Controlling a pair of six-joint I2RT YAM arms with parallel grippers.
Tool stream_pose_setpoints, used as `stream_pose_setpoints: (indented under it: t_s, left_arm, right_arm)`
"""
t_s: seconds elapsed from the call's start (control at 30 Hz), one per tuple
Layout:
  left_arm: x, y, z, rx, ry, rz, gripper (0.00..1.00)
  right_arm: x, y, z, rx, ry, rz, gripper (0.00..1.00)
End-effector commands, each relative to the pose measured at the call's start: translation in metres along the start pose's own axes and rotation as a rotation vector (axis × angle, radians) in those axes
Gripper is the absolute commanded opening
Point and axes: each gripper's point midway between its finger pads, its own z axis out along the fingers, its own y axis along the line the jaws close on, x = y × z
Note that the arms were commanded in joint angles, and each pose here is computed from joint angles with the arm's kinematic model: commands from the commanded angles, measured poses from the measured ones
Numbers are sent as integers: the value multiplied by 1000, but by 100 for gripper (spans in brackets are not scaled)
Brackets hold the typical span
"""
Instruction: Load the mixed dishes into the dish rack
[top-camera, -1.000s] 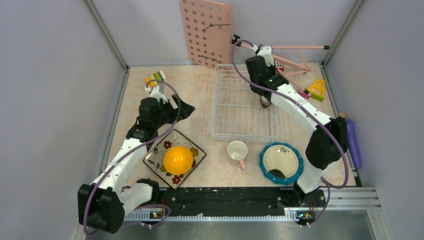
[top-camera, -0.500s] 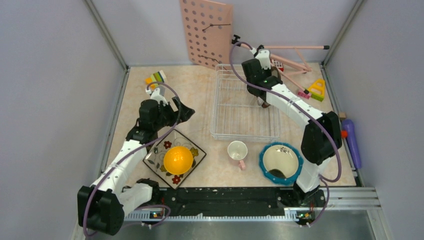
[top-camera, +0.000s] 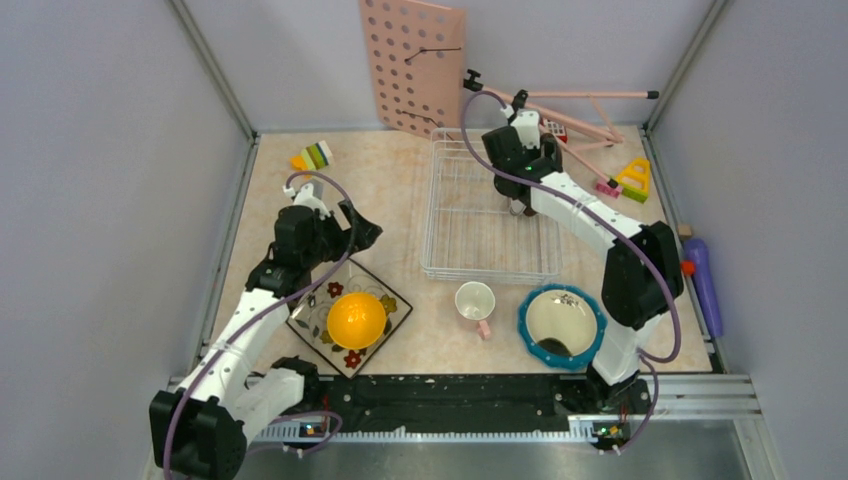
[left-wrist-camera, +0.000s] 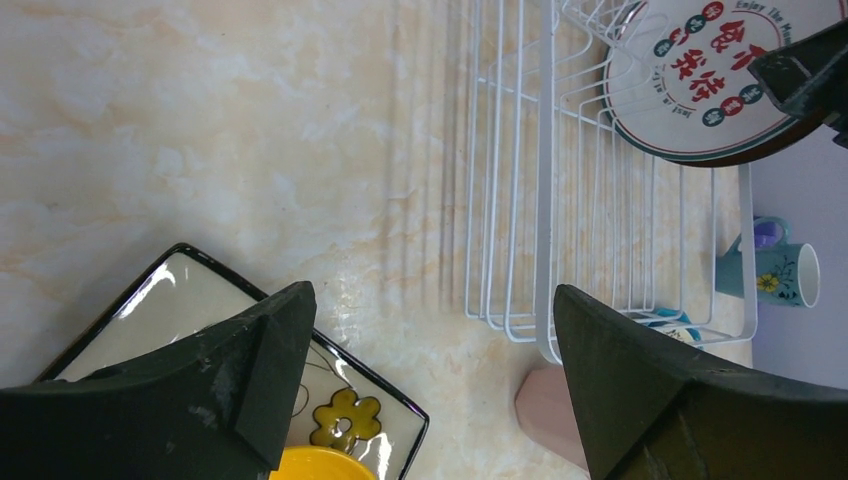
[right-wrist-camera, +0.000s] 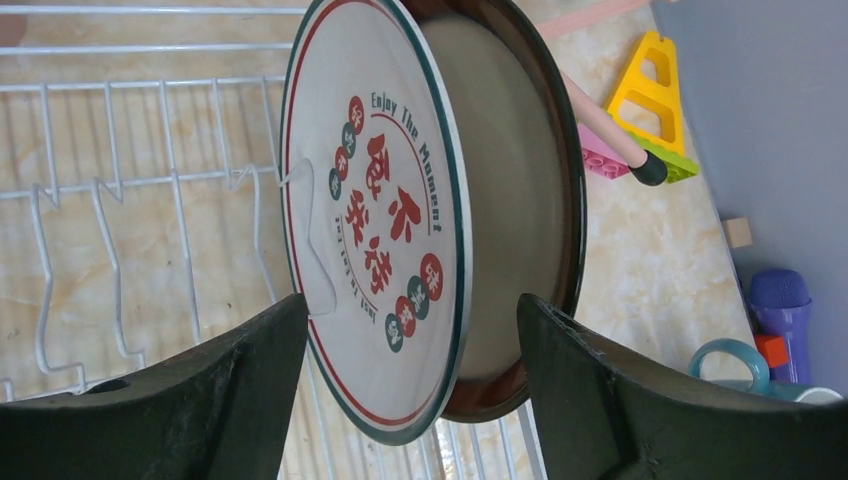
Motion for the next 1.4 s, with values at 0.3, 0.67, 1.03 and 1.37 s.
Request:
stream_pose_setpoints:
  t_s: [0.3,0.67,1.03,1.37]
  left_arm:
    - [18,38,-30,-254,67,-81,93]
    - [66,67,-65,-426,241,-156,69]
    - [102,100,-96,-605,280,-250,64]
    - [113,114,-97,-714,337,-255,59]
  right_arm:
    - [-55,-15,-71,-244,-119,90,79]
    - [-42,-22,-127,-508,-179,163,80]
    - [-24,-19,-133,-559,-148,144,80]
    - [-27,-17,-140,-601,-163,169,81]
